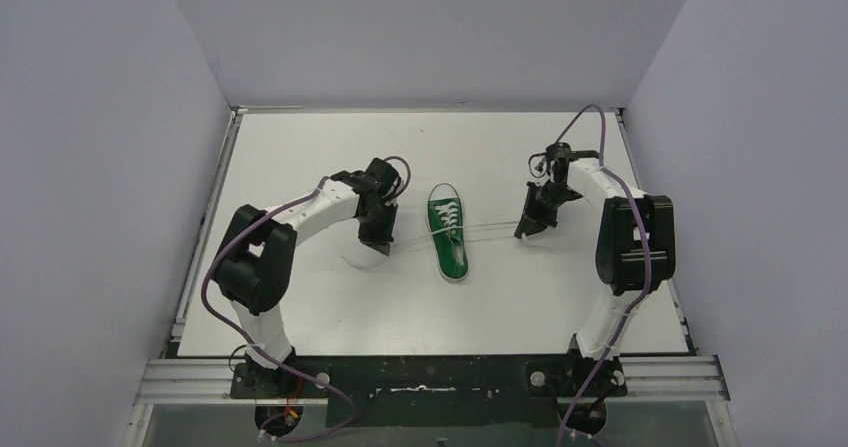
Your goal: Tie the shoes
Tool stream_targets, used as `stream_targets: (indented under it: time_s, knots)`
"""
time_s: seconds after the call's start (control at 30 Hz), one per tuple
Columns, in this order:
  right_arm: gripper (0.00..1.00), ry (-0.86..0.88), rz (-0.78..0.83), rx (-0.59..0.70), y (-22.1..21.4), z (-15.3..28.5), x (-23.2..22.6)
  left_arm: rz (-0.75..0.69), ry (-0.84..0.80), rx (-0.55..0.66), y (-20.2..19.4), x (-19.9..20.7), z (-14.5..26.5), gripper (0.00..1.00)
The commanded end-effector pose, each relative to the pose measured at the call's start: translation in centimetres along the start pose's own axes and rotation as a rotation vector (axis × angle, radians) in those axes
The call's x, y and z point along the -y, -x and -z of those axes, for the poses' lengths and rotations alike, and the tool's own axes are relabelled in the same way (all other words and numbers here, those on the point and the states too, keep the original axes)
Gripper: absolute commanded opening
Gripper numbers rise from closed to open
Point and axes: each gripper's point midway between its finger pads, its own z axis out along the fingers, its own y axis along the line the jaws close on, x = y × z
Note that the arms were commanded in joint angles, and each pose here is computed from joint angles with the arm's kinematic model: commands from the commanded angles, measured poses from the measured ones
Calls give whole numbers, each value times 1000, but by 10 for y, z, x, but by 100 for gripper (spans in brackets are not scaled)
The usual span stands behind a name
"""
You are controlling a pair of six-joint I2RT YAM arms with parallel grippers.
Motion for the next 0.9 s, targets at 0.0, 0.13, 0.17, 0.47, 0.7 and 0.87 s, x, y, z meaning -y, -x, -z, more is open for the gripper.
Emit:
stream_targets:
  time_s: [0.0,0.13,0.17,0.47,0.7,0.87]
  knots:
    - [0,-122,-43,197,36,4,26,42,132,-49,3,-39,-1,0]
    - [0,-136,-23,242,45,3,32,42,118,-58,-1,-40,-12,0]
    - [0,-137,-15,238,44,1,32,42,112,-57,-4,-40,-15,0]
    - [0,54,134,199,28,10,-6,-128,-182,165,23,8,14,38]
    - [0,75,213,176,22,12,-22,-409,-341,298,60,60,28,53]
    - [0,75,225,162,14,12,-22,-580,-379,325,80,92,13,51]
